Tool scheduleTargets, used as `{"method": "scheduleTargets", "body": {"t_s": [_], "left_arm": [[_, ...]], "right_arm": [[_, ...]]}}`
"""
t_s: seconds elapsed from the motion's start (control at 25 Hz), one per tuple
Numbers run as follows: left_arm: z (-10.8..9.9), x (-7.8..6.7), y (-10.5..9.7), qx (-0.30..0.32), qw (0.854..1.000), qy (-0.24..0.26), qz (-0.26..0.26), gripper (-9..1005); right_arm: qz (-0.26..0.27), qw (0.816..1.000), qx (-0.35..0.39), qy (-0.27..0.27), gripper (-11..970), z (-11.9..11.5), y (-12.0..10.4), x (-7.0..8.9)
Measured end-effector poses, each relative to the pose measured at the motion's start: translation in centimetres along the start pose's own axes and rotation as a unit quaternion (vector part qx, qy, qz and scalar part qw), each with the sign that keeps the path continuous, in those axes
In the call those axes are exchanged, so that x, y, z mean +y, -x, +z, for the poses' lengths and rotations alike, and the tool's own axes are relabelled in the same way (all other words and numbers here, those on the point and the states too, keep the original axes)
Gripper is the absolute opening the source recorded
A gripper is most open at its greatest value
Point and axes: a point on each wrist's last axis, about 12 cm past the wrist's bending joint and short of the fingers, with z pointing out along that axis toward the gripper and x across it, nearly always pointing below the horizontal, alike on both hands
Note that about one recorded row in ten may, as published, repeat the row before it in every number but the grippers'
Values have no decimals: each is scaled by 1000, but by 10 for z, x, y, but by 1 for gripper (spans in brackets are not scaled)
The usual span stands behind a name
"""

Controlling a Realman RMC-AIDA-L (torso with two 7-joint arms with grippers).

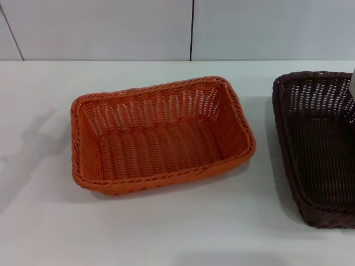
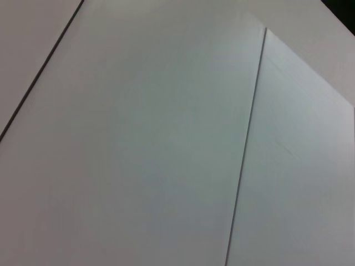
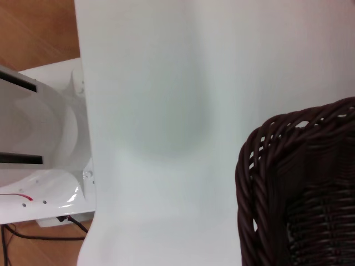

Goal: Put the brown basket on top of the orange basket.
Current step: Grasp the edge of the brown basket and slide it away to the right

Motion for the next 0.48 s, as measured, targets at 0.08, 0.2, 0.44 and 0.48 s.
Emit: {"method": "scheduleTargets", "body": {"t_s": [0.08, 0.2, 0.44, 0.48], "left_arm": [[-1, 0, 0, 1, 1000, 1, 0, 724], [-1, 0, 0, 1, 1000, 1, 0, 724], [-1, 0, 0, 0, 1000, 1, 0, 724], [-1, 0, 0, 0, 1000, 1, 0, 724]], "right_arm": [[0, 1000, -1, -4, 351, 0, 0, 0], [-1, 1000, -2, -8, 366, -1, 0, 0], [-5, 999, -15, -30, 367, -14, 3, 6], [-5, 999, -15, -30, 382, -14, 3, 6]]}}
